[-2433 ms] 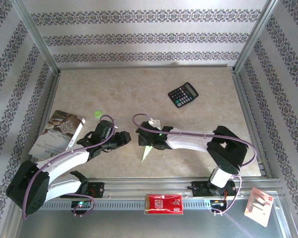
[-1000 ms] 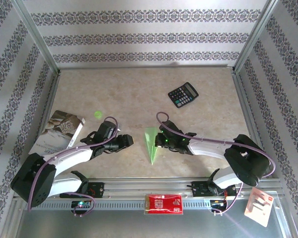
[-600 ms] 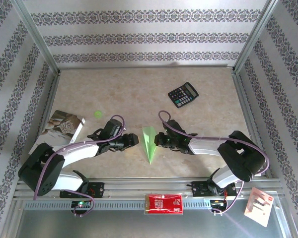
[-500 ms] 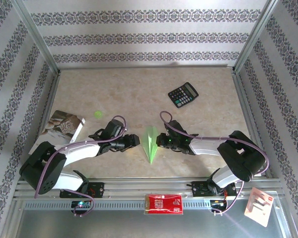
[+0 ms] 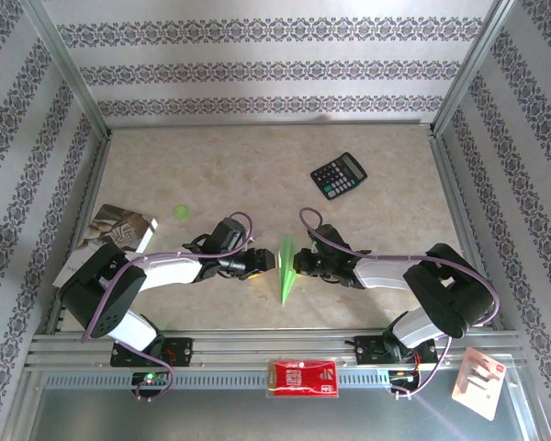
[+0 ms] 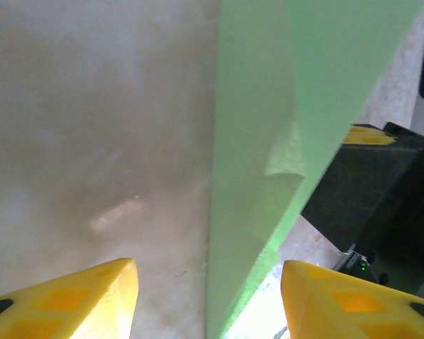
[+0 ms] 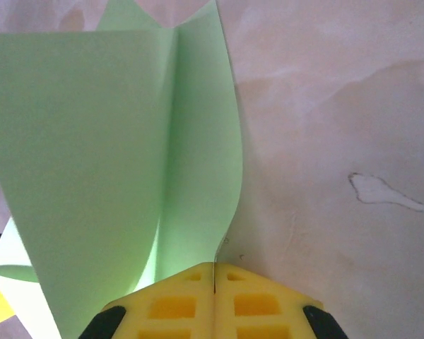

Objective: Fold a paper plane with a square sheet of paper (pick it up from the middle)
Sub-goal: Turn over a paper plane at the center of the table.

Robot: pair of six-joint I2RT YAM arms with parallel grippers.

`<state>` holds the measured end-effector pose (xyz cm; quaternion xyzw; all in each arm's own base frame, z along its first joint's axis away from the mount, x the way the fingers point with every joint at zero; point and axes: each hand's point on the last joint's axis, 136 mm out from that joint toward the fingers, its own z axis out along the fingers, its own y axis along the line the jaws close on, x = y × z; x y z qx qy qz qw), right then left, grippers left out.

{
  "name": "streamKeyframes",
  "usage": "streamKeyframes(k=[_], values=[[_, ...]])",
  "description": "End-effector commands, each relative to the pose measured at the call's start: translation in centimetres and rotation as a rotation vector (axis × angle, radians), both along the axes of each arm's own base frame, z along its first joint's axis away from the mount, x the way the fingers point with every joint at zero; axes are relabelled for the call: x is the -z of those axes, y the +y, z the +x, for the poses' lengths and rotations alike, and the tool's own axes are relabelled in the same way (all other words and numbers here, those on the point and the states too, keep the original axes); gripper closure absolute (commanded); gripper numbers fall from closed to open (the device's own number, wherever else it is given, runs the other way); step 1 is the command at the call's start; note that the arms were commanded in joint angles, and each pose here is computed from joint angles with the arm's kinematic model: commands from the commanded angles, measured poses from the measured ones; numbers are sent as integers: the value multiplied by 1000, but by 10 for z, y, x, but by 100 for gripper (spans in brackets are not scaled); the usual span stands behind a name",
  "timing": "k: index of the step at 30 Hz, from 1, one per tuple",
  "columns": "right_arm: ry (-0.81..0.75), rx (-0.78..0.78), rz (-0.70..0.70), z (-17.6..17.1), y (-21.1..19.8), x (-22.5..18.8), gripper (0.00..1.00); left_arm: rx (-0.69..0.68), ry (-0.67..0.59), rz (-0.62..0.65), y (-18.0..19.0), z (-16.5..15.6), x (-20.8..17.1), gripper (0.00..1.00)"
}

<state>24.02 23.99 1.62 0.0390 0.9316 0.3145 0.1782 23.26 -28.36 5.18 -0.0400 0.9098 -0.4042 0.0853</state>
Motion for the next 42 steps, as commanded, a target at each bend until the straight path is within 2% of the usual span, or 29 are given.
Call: streamKeyframes(k=[1,5,12,17,19,21,25,35,42], values=[[-10,-6,2,-2,-3,-1,94,42,-68,-40,-17,4,-18,42],[-6,-7,1,-2,-4,1,95,55,-62,-20,-21,8,-13,42],[-7,-8,2,-3,-4,1,95,62,-76,31,-25,23,-4,55],[-13,-10,-11,-2,-6,2,95,46,-70,54,-21,35,7,71],[-16,-13,-15,1,-7,2,94,42,-70,65,-20,38,13,81],[-10,-17,-17,4,-8,4,94,36,-59,63,-18,40,17,84],[-4,-22,-8,10,-10,4,92,-17,-43,31,-12,42,23,87],[11,-40,-1,19,-8,8,90,-45,-15,10,-8,39,33,88],[17,-59,11,19,-9,6,88,-83,2,-35,3,38,33,83]])
